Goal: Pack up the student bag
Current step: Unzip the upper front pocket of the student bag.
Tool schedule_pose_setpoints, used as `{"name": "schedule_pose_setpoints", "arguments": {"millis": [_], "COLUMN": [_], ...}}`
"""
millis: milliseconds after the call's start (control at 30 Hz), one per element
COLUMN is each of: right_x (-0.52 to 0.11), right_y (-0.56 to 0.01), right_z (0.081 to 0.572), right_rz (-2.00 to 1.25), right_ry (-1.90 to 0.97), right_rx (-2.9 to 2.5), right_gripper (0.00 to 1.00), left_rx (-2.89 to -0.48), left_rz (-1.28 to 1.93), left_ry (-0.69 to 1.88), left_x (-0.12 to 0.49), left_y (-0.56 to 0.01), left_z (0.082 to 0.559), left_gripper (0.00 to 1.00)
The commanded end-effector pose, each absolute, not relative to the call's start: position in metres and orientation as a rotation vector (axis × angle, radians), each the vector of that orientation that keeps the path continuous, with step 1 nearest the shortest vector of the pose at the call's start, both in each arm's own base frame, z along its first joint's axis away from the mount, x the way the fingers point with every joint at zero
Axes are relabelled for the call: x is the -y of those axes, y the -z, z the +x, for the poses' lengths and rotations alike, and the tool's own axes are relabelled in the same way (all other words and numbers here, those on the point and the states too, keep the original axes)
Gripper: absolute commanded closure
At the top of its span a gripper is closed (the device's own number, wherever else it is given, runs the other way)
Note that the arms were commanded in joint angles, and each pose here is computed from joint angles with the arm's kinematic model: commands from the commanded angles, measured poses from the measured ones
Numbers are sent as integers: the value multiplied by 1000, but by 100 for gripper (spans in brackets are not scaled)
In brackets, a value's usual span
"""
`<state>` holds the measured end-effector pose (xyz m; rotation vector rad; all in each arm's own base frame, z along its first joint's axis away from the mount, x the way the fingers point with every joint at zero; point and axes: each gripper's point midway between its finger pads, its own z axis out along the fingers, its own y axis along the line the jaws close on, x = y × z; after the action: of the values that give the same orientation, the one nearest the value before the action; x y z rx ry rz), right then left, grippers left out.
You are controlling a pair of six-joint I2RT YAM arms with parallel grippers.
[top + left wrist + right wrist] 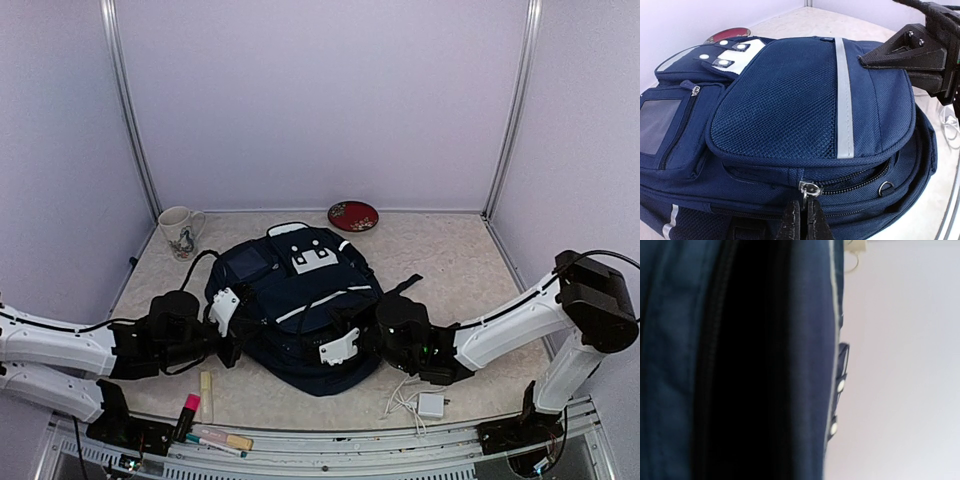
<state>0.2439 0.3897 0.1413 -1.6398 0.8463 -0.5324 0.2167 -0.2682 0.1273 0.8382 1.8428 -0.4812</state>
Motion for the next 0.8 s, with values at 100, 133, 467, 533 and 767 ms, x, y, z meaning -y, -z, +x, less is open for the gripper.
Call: {"name": "schedule_pose_setpoints", "arguments": {"millis": [100, 133, 467, 533, 767], "right_x": [-364, -366, -394, -397, -399], "right_y": [-148, -149, -115, -119, -164], "right_z": [240, 242, 286, 290, 269], "right_rz": [-1657, -1653, -1627, -1587, -1384], "right_ry": [488, 487, 518, 511, 268], "right_rx": [-872, -875, -1089, -1150, -1299], "right_gripper": [100, 100, 100, 86, 5], "left_rx": [-1926, -1935, -2124, -2227, -2405], "left_rz": [624, 629, 227, 78, -116], "left_ry": [360, 358, 284, 263, 184], "left_x": [240, 242, 208, 195, 168], "left_y": [-126, -124, -126, -119, -97], "left_z": [258, 258, 275, 268, 218], "left_gripper": [100, 100, 21, 26, 1]}}
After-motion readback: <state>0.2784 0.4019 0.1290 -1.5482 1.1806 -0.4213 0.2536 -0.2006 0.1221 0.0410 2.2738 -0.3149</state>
